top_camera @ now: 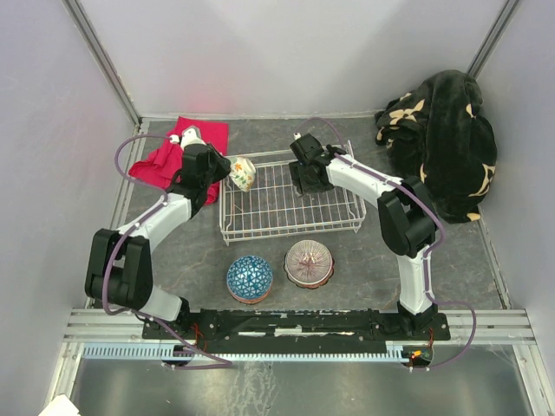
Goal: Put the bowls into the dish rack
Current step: Place the bowl in the dish rack.
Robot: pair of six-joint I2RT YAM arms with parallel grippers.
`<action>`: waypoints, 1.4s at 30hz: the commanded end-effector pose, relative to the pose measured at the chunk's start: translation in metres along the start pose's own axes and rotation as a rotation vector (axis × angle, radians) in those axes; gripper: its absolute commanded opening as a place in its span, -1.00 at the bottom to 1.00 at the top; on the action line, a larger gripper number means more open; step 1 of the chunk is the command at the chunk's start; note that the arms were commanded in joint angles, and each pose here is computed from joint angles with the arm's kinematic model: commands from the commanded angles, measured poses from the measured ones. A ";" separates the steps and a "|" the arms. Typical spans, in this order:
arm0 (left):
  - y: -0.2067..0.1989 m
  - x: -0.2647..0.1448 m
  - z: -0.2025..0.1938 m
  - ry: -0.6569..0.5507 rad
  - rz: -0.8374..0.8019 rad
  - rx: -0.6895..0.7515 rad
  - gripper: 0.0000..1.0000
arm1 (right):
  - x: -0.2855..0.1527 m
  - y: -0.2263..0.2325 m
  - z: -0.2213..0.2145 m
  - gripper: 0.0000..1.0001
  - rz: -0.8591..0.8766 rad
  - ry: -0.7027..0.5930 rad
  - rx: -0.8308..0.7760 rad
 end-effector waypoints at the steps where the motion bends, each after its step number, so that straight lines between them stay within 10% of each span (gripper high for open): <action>1: 0.078 -0.025 -0.047 0.218 0.337 0.156 -0.27 | -0.012 -0.016 0.008 0.47 -0.043 -0.028 0.014; 42: 0.054 -0.076 -0.005 0.076 0.255 0.076 -0.02 | -0.023 -0.020 0.011 0.58 -0.007 -0.069 0.043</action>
Point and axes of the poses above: each gripper's point midway between its finger pads, its own x axis out along the fingers, its own y axis along the line the jaws close on, z = x × y, the point moved 6 cm from there along -x, back along the fingers, and after that the axes turned 3 degrees about -x, right-handed, at the moved point
